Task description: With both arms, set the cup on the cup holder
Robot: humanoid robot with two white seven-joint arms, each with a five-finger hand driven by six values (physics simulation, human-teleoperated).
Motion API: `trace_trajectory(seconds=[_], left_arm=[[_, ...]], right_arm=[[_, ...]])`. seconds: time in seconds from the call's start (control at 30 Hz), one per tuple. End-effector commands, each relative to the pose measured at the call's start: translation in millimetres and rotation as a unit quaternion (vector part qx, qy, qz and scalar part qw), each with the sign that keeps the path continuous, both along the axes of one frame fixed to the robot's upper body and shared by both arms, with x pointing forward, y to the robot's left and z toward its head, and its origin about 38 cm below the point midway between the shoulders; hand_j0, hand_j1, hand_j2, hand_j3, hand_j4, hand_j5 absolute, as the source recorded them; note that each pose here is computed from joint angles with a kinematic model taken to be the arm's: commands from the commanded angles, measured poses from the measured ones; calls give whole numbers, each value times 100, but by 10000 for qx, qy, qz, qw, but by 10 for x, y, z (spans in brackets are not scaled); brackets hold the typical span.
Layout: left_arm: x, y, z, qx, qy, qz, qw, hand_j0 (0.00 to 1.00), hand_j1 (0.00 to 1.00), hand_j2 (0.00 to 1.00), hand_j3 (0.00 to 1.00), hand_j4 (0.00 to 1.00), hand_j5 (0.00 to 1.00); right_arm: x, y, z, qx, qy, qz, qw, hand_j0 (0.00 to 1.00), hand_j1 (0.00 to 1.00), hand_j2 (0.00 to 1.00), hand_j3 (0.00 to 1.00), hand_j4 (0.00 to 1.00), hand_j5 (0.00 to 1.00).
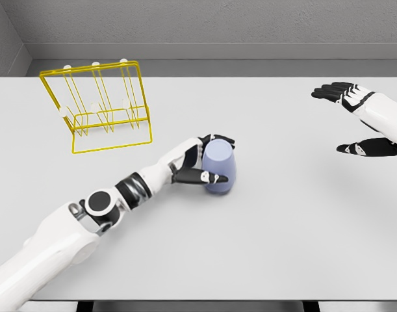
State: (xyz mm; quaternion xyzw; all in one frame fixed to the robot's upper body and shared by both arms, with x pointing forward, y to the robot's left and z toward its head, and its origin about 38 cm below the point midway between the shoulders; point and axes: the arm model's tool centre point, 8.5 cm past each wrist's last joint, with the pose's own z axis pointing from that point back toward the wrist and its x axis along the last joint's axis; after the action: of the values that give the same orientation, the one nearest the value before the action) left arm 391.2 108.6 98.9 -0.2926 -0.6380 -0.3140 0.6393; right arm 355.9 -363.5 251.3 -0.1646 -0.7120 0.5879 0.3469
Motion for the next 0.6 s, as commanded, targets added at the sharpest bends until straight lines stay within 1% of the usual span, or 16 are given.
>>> trace_trajectory(seconds=[0.0,0.3,0.37,0.5,0.57], left_arm=[[1,82,113,-26,-140,5,9999,71,71,71,71,71,71],[-23,451,278,286,-401,45,9988,71,71,71,71,71,71],[-5,540,349,311,-490,106,9983,71,71,71,71,71,71],[-31,672,440,364,-681,104,9970,71,71,71,71,71,71],[-21,730,495,387,-749,140,9963,71,71,71,71,71,71]], right_arm=[[0,-2,7,40,6,1,10000,100,100,100,100,100,100],[-2,-3,2,40,13,1,10000,100,100,100,100,100,100],[-5,-3,-4,40,21,0,10000,100,100,100,100,100,100],[-7,-4,-9,40,29,-1,10000,100,100,100,100,100,100],[-5,-3,-4,40,21,0,10000,100,100,100,100,100,100]])
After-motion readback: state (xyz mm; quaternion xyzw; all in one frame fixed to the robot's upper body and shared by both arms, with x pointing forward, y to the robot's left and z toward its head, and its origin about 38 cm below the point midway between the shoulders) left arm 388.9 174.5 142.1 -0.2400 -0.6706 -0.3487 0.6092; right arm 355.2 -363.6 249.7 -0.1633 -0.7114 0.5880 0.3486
